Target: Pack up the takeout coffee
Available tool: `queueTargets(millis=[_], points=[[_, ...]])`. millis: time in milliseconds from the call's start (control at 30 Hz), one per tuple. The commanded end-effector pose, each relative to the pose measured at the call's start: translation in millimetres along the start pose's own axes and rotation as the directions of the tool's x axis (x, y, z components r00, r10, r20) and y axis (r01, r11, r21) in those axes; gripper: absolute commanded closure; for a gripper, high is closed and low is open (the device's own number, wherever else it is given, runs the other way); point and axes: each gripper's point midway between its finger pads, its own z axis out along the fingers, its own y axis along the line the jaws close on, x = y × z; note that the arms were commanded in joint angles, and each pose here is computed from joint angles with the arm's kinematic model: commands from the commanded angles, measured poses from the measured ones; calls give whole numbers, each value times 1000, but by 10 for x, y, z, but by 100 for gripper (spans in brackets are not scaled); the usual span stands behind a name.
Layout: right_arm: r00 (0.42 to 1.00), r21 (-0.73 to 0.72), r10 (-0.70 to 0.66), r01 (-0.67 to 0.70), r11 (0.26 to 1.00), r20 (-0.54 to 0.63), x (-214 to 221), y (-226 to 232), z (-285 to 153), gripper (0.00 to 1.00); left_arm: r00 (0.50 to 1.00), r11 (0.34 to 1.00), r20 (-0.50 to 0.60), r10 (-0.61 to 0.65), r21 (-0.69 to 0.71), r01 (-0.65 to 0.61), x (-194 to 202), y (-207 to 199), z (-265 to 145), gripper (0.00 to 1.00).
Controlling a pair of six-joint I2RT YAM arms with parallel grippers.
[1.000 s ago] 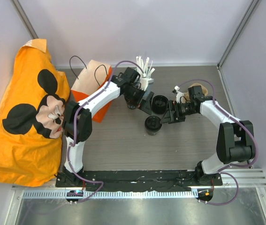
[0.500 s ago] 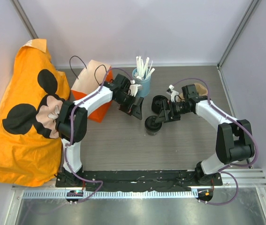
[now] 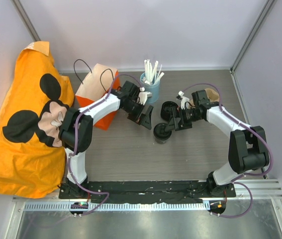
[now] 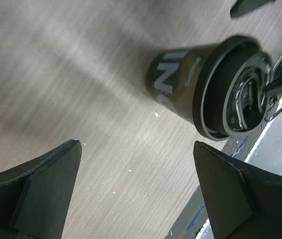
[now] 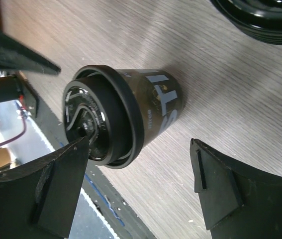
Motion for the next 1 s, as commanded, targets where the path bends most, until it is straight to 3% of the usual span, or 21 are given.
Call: queueTargets(millis=[0, 967], points=[[995, 50, -88, 86, 995, 40, -175, 50, -65, 12, 997, 997, 26, 77, 7, -77, -20, -213, -26, 0], [974, 69, -220, 224, 972, -61, -293, -20, 61, 16, 990, 988, -31, 141, 73, -138, 168, -619, 230, 0]])
